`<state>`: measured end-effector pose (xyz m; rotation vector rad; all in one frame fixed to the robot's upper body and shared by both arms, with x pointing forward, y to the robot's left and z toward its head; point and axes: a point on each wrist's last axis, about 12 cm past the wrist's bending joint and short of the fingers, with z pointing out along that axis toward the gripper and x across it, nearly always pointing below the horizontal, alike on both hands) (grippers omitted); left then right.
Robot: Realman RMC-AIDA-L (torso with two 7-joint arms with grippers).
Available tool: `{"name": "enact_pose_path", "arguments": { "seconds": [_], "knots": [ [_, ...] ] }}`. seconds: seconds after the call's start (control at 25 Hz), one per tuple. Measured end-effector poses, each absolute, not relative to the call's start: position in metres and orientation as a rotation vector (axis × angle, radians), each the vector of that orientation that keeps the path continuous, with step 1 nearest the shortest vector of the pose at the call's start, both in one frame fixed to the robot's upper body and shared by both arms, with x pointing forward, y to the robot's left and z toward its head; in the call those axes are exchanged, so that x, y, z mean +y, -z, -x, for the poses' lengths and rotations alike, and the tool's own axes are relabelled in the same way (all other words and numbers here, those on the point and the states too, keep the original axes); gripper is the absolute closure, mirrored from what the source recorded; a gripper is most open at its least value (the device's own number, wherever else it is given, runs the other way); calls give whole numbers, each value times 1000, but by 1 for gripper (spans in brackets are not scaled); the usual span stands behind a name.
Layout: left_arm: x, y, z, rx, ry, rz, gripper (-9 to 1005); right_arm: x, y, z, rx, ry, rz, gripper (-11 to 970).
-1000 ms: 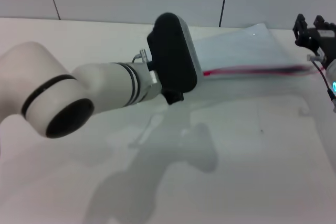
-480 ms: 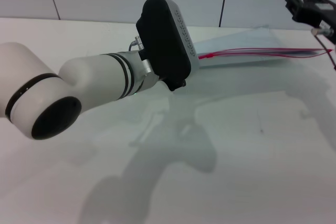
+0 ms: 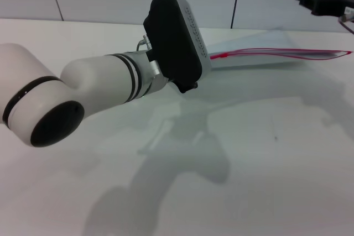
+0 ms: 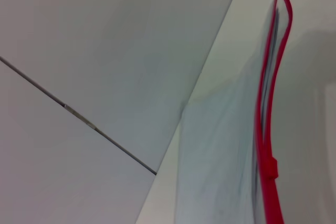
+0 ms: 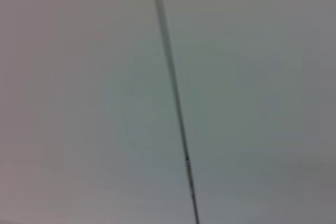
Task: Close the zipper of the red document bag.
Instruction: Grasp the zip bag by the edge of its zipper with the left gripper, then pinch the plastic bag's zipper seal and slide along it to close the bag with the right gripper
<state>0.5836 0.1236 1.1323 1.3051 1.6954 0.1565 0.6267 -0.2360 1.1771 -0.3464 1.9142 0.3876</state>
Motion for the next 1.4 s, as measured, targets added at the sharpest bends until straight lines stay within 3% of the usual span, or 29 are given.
{"name": "enact_pose_path", "arguments": {
  "seconds": [0.84, 1.4],
  "knots": [
    [126, -1146, -585, 1671, -161, -1273, 942, -189, -1198, -611, 1692, -164, 1183, 539],
    [125, -1148, -585, 1667, -159, -1271, 943, -148, -1186, -591, 1612, -140, 1407, 539]
  ]
}}
